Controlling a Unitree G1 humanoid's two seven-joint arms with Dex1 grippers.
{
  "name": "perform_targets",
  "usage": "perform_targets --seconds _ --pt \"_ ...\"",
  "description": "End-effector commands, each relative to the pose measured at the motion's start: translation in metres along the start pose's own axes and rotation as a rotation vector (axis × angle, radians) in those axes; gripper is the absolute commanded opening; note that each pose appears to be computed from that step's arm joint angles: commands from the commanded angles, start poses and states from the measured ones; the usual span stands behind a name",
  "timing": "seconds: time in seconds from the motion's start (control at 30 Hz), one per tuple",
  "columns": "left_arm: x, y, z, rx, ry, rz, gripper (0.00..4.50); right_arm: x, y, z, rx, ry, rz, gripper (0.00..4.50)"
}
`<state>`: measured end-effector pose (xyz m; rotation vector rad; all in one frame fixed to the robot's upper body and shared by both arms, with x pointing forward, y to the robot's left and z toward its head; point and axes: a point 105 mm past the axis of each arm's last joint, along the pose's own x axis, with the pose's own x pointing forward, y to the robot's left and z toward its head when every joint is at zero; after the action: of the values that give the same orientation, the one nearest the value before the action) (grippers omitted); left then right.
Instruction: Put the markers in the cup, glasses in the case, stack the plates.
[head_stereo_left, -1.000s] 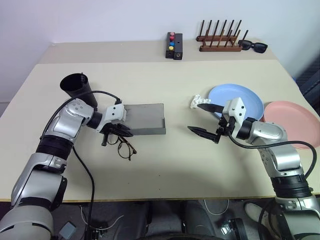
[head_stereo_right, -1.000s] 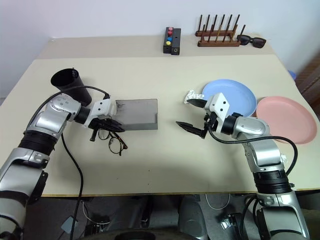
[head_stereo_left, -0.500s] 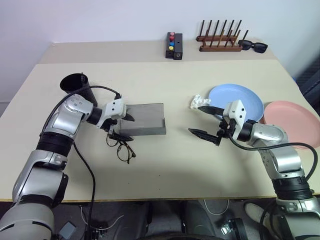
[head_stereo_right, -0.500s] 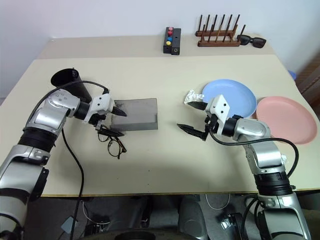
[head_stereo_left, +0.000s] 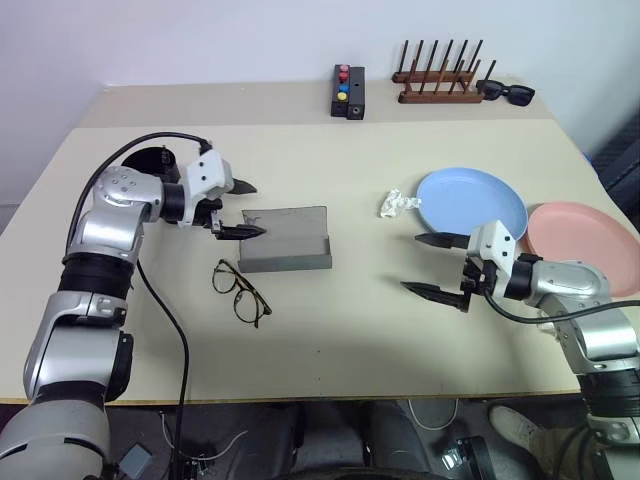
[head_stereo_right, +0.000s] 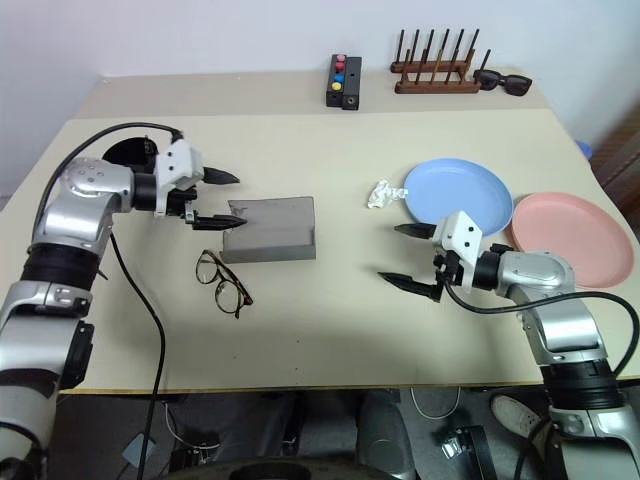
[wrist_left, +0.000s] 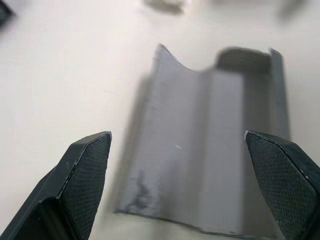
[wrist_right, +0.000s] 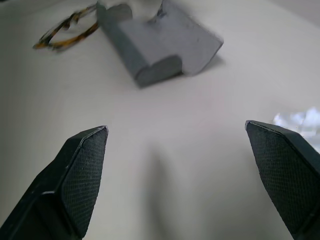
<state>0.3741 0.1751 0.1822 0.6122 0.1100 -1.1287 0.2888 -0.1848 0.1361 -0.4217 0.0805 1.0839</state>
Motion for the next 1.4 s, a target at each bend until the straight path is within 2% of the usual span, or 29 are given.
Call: perform_targets --seconds 0.03,0.17,0.3,0.87,1.03,1.4 --pt "-0.026 -0.004 0.001 0.017 0.007 -0.016 4.35 -0.009 -0.003 0.010 -0.050 -0.030 -0.019 4.50" --pt "-0.050 -0.021 -0.001 0.026 0.047 -0.135 4.35 -0.009 -0.003 0.009 -0.046 -0.039 -0.032 4.50" --pt "-0.061 -0.028 -0.003 0.206 0.119 -0.215 4.35 -0.008 -0.004 0.006 -0.042 -0.051 -0.044 4.50" --pt "-0.052 -0.033 -0.014 0.655 0.286 -0.471 4.35 0.008 -0.005 0.009 -0.040 -0.099 -0.063 4.50" --pt "-0.049 -0.034 -0.017 0.710 0.318 -0.535 4.35 0.009 -0.005 0.008 -0.039 -0.099 -0.075 4.50" --pt "-0.036 -0.041 -0.007 0.711 0.229 -0.553 4.35 0.008 -0.004 0.008 -0.036 -0.101 -0.095 4.50"
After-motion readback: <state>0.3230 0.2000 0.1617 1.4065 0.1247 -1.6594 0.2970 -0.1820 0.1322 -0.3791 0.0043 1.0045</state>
